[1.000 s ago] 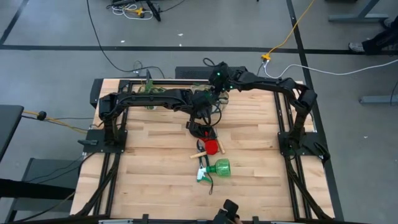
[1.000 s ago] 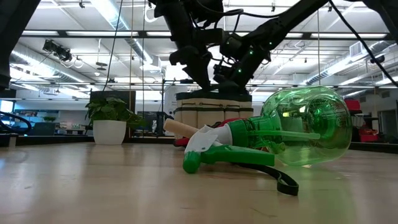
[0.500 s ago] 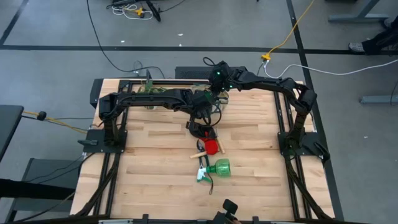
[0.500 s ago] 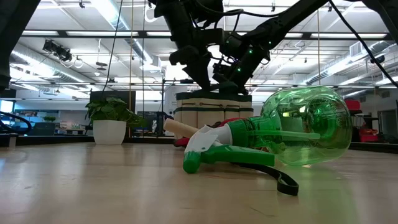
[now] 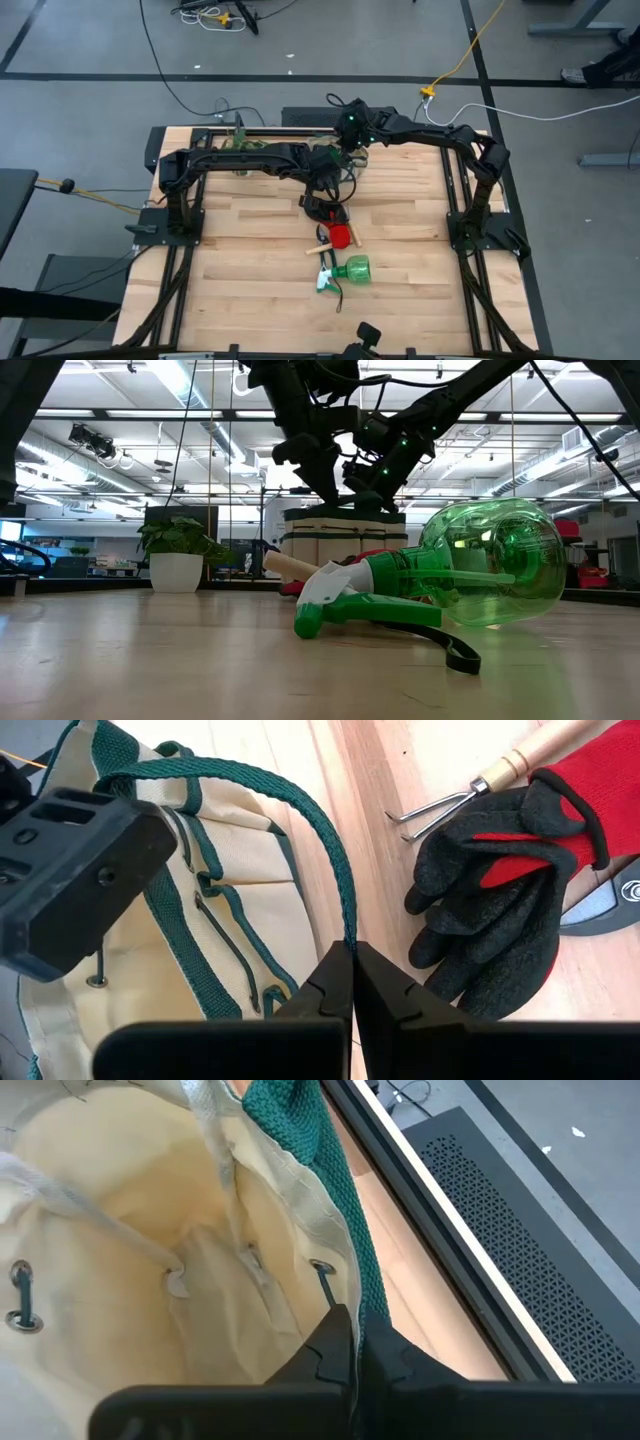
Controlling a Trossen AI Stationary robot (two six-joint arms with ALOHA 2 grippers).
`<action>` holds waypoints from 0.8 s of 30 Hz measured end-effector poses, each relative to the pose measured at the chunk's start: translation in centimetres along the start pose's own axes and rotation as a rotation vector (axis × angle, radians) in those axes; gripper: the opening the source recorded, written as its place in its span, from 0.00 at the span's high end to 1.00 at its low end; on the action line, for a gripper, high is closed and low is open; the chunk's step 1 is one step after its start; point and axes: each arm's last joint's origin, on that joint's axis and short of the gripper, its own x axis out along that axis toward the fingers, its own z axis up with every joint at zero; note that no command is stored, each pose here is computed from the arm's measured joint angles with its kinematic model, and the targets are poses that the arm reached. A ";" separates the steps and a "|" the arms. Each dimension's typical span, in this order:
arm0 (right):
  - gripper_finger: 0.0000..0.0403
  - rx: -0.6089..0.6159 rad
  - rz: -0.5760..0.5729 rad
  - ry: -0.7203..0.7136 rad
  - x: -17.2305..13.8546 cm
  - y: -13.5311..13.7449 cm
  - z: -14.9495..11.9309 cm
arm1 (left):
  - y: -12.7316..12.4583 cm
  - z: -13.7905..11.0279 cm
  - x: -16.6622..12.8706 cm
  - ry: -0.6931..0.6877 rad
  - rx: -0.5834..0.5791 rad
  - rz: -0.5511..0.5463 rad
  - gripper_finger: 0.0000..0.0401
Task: Pick & Place Garden tools in Gardening bag
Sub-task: Prepare the gardening bag
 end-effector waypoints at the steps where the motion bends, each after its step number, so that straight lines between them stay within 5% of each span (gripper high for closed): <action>1: 1.00 0.000 0.000 0.000 0.0 0.0 0.0 | 0.0 0.0 0.0 0.000 0.000 0.000 0.99; 24: 1.00 0.141 -0.141 0.008 -0.3 -3.3 -0.4 | -1.6 0.4 -0.2 -0.032 0.020 -0.131 0.99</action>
